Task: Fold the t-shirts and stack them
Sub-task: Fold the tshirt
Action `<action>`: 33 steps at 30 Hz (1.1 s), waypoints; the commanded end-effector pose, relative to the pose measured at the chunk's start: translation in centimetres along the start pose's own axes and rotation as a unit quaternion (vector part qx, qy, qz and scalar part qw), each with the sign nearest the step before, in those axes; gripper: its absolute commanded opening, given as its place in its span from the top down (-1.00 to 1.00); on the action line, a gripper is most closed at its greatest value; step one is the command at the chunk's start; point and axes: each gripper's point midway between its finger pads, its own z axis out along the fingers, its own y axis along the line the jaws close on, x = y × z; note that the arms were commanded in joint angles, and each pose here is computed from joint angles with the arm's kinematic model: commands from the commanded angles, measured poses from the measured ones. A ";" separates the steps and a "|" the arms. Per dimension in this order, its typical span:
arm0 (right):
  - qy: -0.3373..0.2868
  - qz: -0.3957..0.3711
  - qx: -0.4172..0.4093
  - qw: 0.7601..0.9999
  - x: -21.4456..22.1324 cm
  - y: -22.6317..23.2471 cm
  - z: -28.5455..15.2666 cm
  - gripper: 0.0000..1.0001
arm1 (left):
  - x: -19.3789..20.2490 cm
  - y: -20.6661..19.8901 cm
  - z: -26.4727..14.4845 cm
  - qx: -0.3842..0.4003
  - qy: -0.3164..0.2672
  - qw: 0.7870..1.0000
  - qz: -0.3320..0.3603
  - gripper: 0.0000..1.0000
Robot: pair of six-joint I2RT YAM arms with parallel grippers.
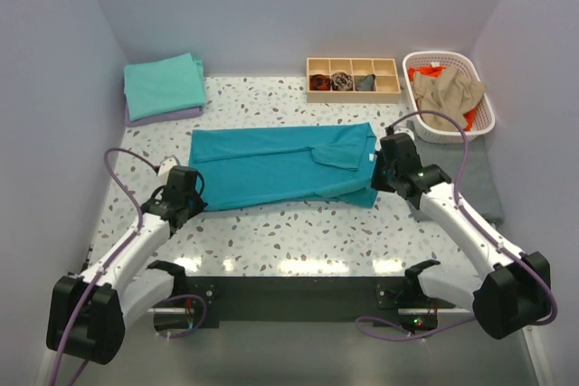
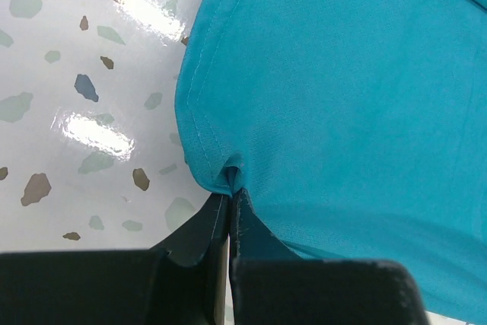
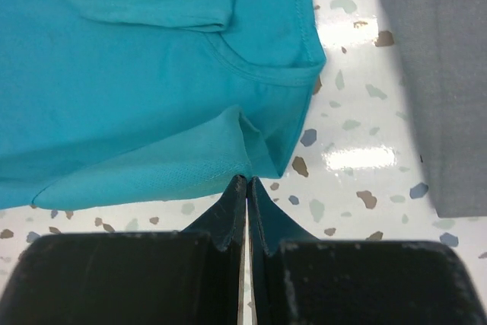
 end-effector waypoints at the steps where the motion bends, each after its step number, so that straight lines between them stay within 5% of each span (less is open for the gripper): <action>1: -0.022 0.002 0.039 0.999 -0.6 -1.7 -0.7 1.00 | -1.8 -0.9 -0.6 0.008 -0.022 1.000 0.007 1.00; 33: -0.017 -0.041 0.089 0.995 -6.4 0.0 7.2 1.00 | -7.7 -4.3 5.2 -0.040 -0.015 0.995 0.090 0.81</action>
